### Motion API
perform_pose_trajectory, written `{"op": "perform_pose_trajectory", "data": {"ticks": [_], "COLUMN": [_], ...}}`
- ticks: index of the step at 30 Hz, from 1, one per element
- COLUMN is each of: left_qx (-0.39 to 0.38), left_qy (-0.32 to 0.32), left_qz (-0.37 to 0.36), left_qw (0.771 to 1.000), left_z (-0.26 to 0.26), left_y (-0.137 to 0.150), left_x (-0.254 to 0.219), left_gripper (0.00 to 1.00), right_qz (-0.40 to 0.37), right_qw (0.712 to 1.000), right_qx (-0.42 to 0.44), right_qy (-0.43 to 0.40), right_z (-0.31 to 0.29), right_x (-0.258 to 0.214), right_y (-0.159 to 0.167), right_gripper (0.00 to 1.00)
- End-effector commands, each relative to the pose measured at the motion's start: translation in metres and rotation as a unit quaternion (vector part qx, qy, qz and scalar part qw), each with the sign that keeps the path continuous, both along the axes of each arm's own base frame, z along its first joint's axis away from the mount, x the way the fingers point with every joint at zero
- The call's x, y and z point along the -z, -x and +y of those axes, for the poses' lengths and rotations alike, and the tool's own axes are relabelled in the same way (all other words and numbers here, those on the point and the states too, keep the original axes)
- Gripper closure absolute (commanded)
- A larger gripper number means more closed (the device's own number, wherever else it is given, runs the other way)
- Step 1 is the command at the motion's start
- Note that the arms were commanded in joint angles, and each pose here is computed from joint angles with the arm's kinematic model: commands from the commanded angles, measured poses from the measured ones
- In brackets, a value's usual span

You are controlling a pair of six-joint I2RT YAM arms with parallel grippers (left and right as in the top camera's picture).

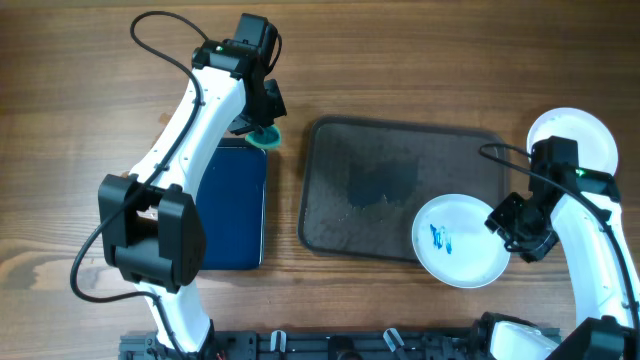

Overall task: Clean dirty plates on tray and stack at the side
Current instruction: 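Grip the lower plate's rim with the right gripper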

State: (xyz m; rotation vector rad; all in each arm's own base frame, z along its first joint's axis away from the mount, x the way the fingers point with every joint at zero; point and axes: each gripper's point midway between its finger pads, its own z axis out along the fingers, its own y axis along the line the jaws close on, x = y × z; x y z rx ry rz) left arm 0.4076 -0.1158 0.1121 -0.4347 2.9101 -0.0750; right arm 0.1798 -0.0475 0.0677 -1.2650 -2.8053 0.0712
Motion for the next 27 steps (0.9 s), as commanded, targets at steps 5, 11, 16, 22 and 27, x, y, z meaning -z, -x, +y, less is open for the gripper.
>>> {"op": "perform_pose_trajectory", "data": {"ticks": [5,11,16,22,27], "left_qx": [-0.001,-0.001,-0.001,0.0,0.005], "left_qy": [0.002,0.003,0.003,0.002,-0.003], "left_qz": [-0.002,-0.003,-0.002,-0.002,-0.016], "left_qw": [1.0,1.0,1.0,1.0,1.0], "left_z": [0.002,0.002,0.002,0.003,0.003], "left_y": [0.0,0.0,0.0,0.0,-0.006], "left_x": [-0.003,-0.004,-0.004,-0.003,-0.005], "left_gripper": [0.96,0.96,0.96,0.96,0.96], "right_qz": [-0.011,-0.121,-0.14,-0.241,-0.234], "right_qw": [0.996,0.988,0.976,0.915,0.903], "right_qx": [0.075,-0.066,-0.063,-0.309,-0.361], "right_qy": [0.053,0.066,0.155,0.094,-0.006], "right_z": [-0.015,-0.024,-0.055,-0.018,0.017], "right_x": [0.0,-0.005,-0.015,-0.029,-0.035], "right_y": [0.001,-0.057,-0.071,-0.124,-0.106], "right_gripper": [0.56,0.51,0.44,0.53,0.47]}}
